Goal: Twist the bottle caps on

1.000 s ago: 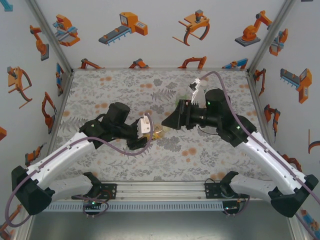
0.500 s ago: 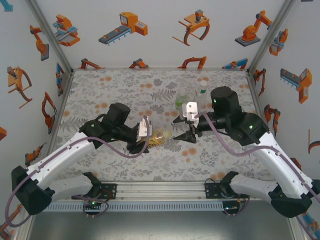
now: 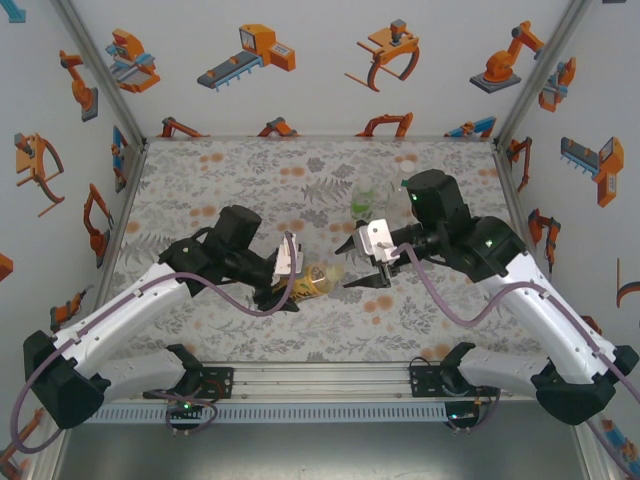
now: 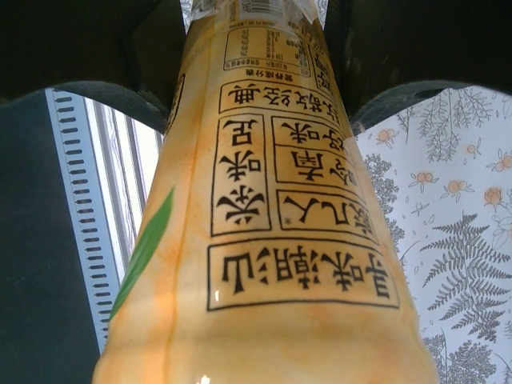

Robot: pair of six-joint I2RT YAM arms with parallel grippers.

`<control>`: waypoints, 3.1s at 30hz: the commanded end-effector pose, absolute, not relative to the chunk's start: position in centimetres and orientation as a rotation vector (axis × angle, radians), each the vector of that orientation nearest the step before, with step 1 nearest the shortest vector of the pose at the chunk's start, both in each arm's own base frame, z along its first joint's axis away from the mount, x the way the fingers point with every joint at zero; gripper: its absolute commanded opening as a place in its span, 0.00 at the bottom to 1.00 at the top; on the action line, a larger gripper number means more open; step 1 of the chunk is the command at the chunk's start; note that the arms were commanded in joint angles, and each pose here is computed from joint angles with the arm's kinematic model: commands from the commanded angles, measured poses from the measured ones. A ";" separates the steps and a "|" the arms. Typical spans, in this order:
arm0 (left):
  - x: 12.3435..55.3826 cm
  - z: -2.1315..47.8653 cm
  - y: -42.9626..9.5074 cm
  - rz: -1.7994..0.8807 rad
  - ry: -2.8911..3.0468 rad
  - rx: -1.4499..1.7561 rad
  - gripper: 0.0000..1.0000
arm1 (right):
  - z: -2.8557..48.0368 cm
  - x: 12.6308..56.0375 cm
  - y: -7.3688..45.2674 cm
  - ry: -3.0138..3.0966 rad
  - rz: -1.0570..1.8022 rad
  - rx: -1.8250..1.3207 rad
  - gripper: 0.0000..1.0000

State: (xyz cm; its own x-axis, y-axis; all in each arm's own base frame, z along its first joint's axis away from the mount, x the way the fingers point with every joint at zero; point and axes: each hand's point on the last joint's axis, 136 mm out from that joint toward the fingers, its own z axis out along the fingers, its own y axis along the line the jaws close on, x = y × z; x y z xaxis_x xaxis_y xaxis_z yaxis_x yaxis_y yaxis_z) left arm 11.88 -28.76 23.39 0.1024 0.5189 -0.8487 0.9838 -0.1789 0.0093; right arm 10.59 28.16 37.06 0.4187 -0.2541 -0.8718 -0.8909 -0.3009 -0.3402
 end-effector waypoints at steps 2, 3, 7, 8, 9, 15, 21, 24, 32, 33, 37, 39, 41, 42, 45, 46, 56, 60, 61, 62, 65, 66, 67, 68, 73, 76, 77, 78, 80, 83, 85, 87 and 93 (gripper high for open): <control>11.3 24.6 -29.0 -1.015 1.421 1.788 0.00 | 37.3 10.0 28.7 0.908 0.932 -1.808 0.54; 11.3 24.7 -29.0 -1.017 1.420 1.788 0.00 | 37.3 10.0 28.7 0.910 0.935 -1.810 0.54; 11.3 24.7 -29.0 -1.017 1.417 1.789 0.00 | 37.0 10.0 29.0 0.913 0.943 -1.819 0.50; 11.3 24.7 -29.0 -1.017 1.417 1.788 0.00 | 36.9 10.0 29.1 0.918 0.942 -1.821 0.50; 11.3 24.7 -29.0 -1.018 1.417 1.788 0.00 | 36.7 10.1 29.1 0.923 0.939 -1.823 0.50; 11.2 24.8 -29.0 -1.021 1.415 1.786 0.00 | 36.3 10.2 29.2 0.942 0.932 -1.831 0.45; 11.2 24.9 -29.0 -1.020 1.411 1.786 0.00 | 36.1 10.4 29.2 0.953 0.921 -1.833 0.33; 11.2 24.9 -29.0 -1.017 1.410 1.786 0.00 | 36.1 10.3 29.2 0.955 0.925 -1.834 0.22; 12.1 24.8 -28.8 -0.948 1.435 1.755 0.00 | 35.9 11.1 29.5 1.162 1.006 -1.743 0.00; 12.3 24.7 -28.8 -0.933 1.439 1.748 0.00 | 36.0 11.2 29.6 1.203 1.029 -1.711 0.00; 13.3 24.6 -28.7 -0.869 1.467 1.715 0.00 | 36.2 13.5 30.1 1.437 1.101 -1.431 0.00; 13.8 24.6 -28.6 -0.841 1.477 1.698 0.00 | 36.1 15.1 30.0 1.567 1.120 -1.245 0.00; 14.4 24.6 -28.6 -0.811 1.486 1.675 0.00 | 36.0 16.7 29.7 1.702 1.150 -1.046 0.00; 14.7 24.6 -28.6 -0.795 1.490 1.664 0.00 | 36.0 17.2 29.6 1.764 1.181 -0.950 0.00; 15.4 24.7 -28.5 -0.760 1.499 1.632 0.00 | 35.4 18.8 29.3 1.955 1.253 -0.673 0.00; 15.7 24.7 -28.4 -0.751 1.504 1.625 0.00 | 35.0 19.3 29.2 2.021 1.273 -0.571 0.00; 17.0 24.4 -28.2 -0.682 1.544 1.583 0.00 | 30.2 21.4 27.8 2.409 1.313 0.151 0.00; 17.2 24.5 -28.1 -0.673 1.555 1.571 0.00 | 29.8 21.5 28.0 2.420 1.320 0.172 0.00; 17.2 24.5 -28.1 -0.673 1.556 1.569 0.02 | 29.9 21.5 28.1 2.418 1.325 0.173 0.00; 17.3 24.5 -28.1 -0.671 1.555 1.566 0.07 | 30.0 21.6 28.1 2.412 1.327 0.172 0.00; 17.3 24.7 -28.0 -0.674 1.552 1.554 0.38 | 30.2 21.7 27.9 2.400 1.308 0.165 0.00; 17.3 24.8 -28.1 -0.676 1.546 1.551 0.51 | 30.3 21.8 27.8 2.399 1.298 0.158 0.00; 17.1 24.8 -28.1 -0.689 1.541 1.553 0.66 | 30.3 21.9 27.7 2.398 1.282 0.150 0.00; 16.9 25.0 -28.1 -0.702 1.531 1.557 0.79 | 30.3 22.0 27.6 2.401 1.259 0.139 0.00; 16.4 25.4 -28.1 -0.737 1.503 1.556 0.94 | 29.6 22.8 26.6 2.440 1.071 0.057 0.00; 16.4 25.5 -28.1 -0.737 1.505 1.552 0.94 | 28.8 23.7 25.7 2.485 0.877 -0.027 0.00; 16.4 25.6 -28.1 -0.740 1.504 1.550 0.94 | 28.5 24.2 25.3 2.503 0.793 -0.064 0.00; 16.4 25.6 -28.1 -0.738 1.503 1.549 0.94 | 28.3 24.7 24.9 2.517 0.709 -0.096 0.00; 16.4 25.6 -28.1 -0.738 1.503 1.547 0.94 | 27.8 25.7 24.4 2.543 0.563 -0.160 0.00; 16.5 25.7 -28.0 -0.736 1.505 1.540 0.94 | 27.3 27.7 23.9 2.547 0.369 -0.231 0.00; 16.6 25.7 -28.0 -0.735 1.507 1.535 0.94 | 27.4 29.2 23.8 2.532 0.280 -0.263 0.00; 16.7 25.8 -28.0 -0.732 1.509 1.530 0.94 | 27.7 31.0 24.0 2.512 0.218 -0.279 0.00; 16.9 25.8 -28.0 -0.741 1.514 1.522 0.94 | 27.5 36.6 24.6 2.496 0.149 -0.272 0.00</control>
State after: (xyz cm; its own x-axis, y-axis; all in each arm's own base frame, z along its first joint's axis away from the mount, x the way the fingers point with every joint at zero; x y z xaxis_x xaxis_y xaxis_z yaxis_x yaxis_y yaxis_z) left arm 17.14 -27.89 25.18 0.0974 0.5141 -0.8522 0.9819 0.0901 0.1665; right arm 34.41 25.98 27.19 -0.8101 -0.1084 -0.5762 -0.2264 0.9644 0.1370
